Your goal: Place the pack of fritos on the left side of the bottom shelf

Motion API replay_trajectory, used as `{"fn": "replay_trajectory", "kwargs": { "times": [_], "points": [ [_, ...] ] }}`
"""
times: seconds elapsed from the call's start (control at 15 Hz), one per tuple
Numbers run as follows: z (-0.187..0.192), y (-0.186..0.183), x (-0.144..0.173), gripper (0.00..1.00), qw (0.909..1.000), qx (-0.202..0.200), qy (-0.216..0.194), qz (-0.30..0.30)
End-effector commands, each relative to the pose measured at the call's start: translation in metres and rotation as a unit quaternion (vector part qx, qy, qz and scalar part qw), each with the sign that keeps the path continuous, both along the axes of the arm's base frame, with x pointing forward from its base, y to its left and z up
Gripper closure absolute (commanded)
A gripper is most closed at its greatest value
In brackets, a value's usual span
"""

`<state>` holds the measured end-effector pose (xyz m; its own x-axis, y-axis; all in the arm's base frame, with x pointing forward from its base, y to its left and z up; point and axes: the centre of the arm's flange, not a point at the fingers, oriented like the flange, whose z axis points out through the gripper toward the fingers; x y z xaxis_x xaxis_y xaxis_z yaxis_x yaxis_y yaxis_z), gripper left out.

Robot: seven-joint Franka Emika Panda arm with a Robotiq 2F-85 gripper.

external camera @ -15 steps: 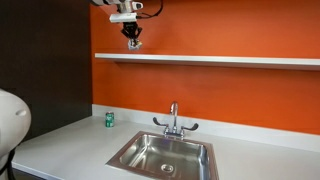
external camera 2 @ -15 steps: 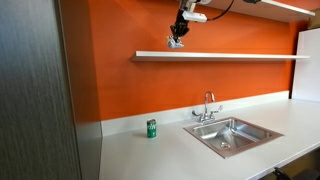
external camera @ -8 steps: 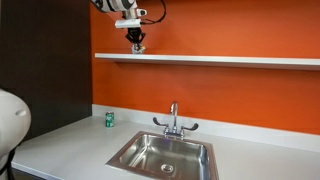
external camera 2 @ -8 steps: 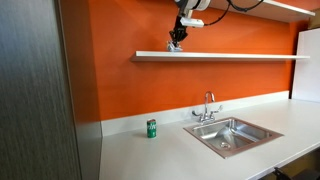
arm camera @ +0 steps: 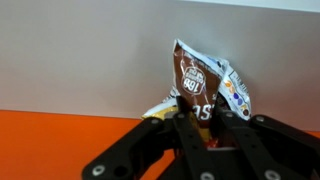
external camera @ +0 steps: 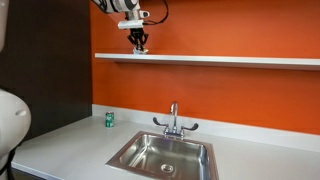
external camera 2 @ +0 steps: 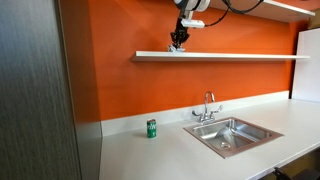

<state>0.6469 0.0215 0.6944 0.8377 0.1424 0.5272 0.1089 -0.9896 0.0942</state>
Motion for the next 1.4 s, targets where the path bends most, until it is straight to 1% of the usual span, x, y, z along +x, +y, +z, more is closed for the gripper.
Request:
{"fn": "replay_trajectory", "kwargs": {
  "times": [0.0,0.33,0.4,0.87,1.07,1.33],
  "points": [
    [0.011,-0.002,0.009,0.43,0.9999,-0.013,0.01,-0.005],
    [0.017,0.001,0.001,0.04,0.9999,-0.013,0.001,-0.005],
    [0.019,0.002,-0.001,0.01,0.9999,-0.014,-0.001,-0.005],
    [0.033,0.006,-0.027,0.0,0.9996,-0.023,-0.016,-0.008],
    [0.042,0.006,-0.045,0.0,0.9993,-0.028,-0.021,-0.012],
    [0.049,0.006,-0.078,0.0,0.9992,-0.029,-0.018,-0.02]
  ]
}}
